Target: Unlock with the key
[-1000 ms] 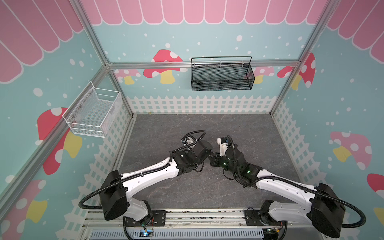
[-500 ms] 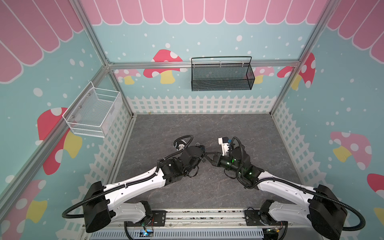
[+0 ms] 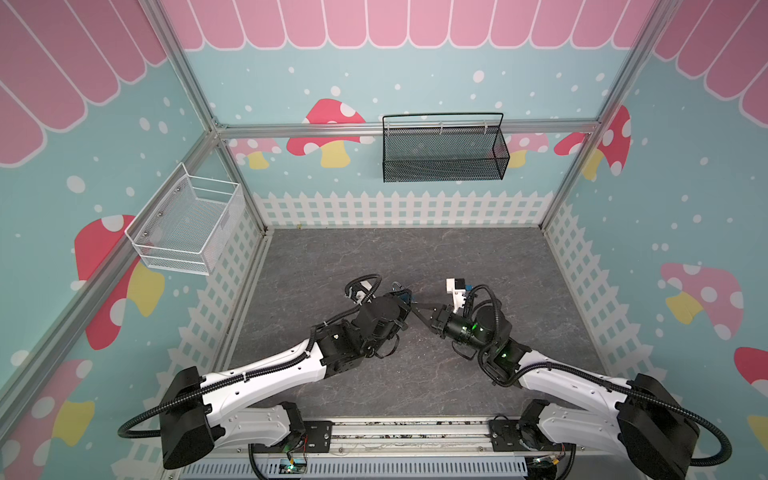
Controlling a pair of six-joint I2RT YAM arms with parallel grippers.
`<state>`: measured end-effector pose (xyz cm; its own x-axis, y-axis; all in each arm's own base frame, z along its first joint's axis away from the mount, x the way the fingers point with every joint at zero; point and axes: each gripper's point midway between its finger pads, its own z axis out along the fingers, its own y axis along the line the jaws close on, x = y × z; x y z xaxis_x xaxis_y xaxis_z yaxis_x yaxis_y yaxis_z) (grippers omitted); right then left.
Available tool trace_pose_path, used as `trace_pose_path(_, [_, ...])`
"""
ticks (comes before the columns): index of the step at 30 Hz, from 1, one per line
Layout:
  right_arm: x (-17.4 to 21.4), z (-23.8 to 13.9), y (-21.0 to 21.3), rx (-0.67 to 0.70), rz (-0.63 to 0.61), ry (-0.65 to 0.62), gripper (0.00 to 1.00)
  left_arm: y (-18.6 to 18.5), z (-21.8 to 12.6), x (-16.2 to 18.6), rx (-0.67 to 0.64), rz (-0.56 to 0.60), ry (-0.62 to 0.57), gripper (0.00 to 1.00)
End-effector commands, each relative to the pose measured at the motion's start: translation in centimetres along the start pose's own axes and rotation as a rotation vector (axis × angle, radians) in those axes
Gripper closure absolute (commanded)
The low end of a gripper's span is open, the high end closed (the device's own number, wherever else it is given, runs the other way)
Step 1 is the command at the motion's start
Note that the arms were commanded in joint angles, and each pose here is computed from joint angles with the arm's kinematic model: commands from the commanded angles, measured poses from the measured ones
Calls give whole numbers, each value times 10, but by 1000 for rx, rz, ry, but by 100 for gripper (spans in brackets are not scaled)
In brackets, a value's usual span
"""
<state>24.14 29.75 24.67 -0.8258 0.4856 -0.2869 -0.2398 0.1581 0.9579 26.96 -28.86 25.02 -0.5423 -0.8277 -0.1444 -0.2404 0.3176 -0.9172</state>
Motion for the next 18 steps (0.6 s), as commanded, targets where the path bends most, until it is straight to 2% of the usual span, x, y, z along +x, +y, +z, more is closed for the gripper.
trace_pose_path(1, [-18,-5,48,-162,-45,-77,100,-6,-3,20,19,-8,78,100])
trace_pose_path(3, [-20,-6,38,-97,-110,-93,100,-10,-5,10,-16,88,52,100])
trace_pose_path(6, [-26,-12,20,54,-245,-111,69,-9,-5,0,-94,246,61,100])
trace_pose_path(9, [-31,-23,5,199,-392,-113,49,5,-6,-14,-141,418,60,100])
trace_pose_path(11, [-34,-31,3,265,-484,-97,43,16,-9,-24,-172,533,55,100])
trace_pose_path(13, [-36,-37,1,338,-555,-50,37,17,-12,-25,-144,752,71,100])
trace_pose_path(16, [-31,-35,2,360,-616,82,33,32,-12,-28,-142,1065,78,100])
trace_pose_path(18, [-27,-31,3,376,-648,157,31,40,-10,-26,-124,1197,80,100])
